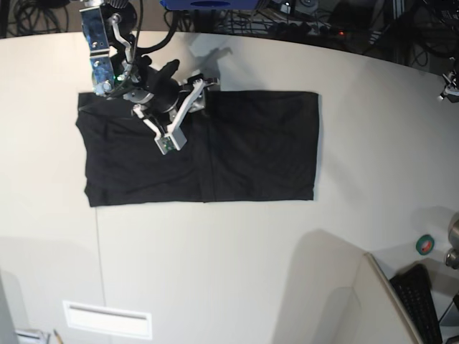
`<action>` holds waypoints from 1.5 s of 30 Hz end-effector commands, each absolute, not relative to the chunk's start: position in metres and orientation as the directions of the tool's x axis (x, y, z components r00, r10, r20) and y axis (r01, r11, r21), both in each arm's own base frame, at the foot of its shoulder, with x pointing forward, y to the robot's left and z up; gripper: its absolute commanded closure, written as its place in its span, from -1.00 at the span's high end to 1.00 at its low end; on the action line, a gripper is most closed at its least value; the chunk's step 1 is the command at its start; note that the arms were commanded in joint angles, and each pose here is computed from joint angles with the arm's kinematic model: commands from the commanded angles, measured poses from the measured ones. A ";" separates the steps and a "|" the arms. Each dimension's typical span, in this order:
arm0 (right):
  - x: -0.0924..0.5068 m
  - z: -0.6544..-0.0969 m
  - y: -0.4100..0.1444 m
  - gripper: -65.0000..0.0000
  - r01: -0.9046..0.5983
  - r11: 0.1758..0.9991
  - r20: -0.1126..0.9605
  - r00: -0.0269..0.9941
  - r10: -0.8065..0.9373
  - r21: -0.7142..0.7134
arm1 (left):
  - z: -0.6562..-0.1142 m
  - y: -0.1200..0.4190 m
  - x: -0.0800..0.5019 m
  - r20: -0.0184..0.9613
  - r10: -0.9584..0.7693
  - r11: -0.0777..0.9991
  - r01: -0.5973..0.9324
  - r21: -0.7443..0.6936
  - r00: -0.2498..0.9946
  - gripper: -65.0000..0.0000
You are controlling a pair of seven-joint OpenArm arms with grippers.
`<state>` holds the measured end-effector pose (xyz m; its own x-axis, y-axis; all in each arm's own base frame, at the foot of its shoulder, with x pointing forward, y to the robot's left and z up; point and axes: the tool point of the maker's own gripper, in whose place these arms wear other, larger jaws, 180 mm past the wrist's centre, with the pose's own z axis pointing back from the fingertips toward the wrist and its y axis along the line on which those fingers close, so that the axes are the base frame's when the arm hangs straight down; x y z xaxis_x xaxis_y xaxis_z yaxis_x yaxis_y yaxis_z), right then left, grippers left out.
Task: Layout the t-shirt on the table in an organized manner, then fold the t-shirt properly
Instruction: 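Move the right gripper to the shirt's end and smooth it flat, then grasp both ends of the folded shirt with both grippers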
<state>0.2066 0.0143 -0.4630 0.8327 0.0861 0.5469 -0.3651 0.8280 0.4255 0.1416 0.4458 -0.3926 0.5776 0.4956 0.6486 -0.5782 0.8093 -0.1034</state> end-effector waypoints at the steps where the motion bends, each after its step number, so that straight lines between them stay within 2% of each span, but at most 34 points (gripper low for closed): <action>1: 0.217 -0.447 0.017 0.17 -0.375 0.820 0.594 0.803 0.054 0.432 | -0.378 0.453 0.151 0.686 0.457 0.824 -0.559 -0.089 0.566 -1.00; 4: 0.231 -0.421 -0.004 0.22 -0.354 0.847 0.658 0.753 0.007 0.397 | -0.386 0.437 0.164 0.669 0.429 0.857 -0.507 -0.090 0.607 -1.00; 8: 0.274 -0.397 -0.076 0.23 -0.217 0.923 0.728 0.680 -0.091 0.318 | -0.396 0.416 0.176 0.651 0.404 0.886 -0.453 -0.103 0.643 -1.00; 12: 0.298 -0.408 -0.166 0.25 0.005 0.957 0.672 0.711 -0.207 0.290 | -0.405 0.387 0.210 0.706 0.323 0.930 -0.350 -0.113 0.630 -1.00; 15: 0.307 -0.415 -0.214 0.25 0.043 0.956 0.629 0.744 -0.224 0.289 | -0.426 0.360 0.223 0.704 0.232 0.964 -0.253 -0.077 0.671 -1.00; 20: 0.309 -0.448 -0.260 0.25 0.120 0.935 0.518 0.805 -0.289 0.334 | -0.451 0.331 0.240 0.699 0.215 0.975 -0.189 -0.116 0.681 -1.00; 24: 0.311 -0.469 -0.263 0.25 0.159 0.908 0.466 0.816 -0.342 0.388 | -0.464 0.317 0.252 0.682 0.223 0.975 -0.169 -0.146 0.696 -1.00; 29: 0.304 -0.483 -0.244 0.23 0.077 0.891 0.433 0.853 -0.292 0.448 | -0.467 0.299 0.266 0.679 0.203 0.979 -0.125 -0.163 0.706 -1.00; 33: 0.298 -0.490 -0.231 0.23 0.073 0.883 0.406 0.868 -0.286 0.464 | -0.467 0.289 0.274 0.680 0.186 0.981 -0.095 -0.169 0.710 -1.00; 37: 0.286 -0.501 -0.207 0.22 0.013 0.889 0.366 0.909 -0.202 0.458 | -0.472 0.266 0.276 0.673 0.184 0.978 -0.066 -0.197 0.716 -1.00; 45: 0.277 -0.506 -0.181 0.22 -0.007 0.876 0.353 0.917 -0.187 0.482 | -0.478 0.228 0.284 0.667 0.218 0.963 -0.048 -0.264 0.713 -1.00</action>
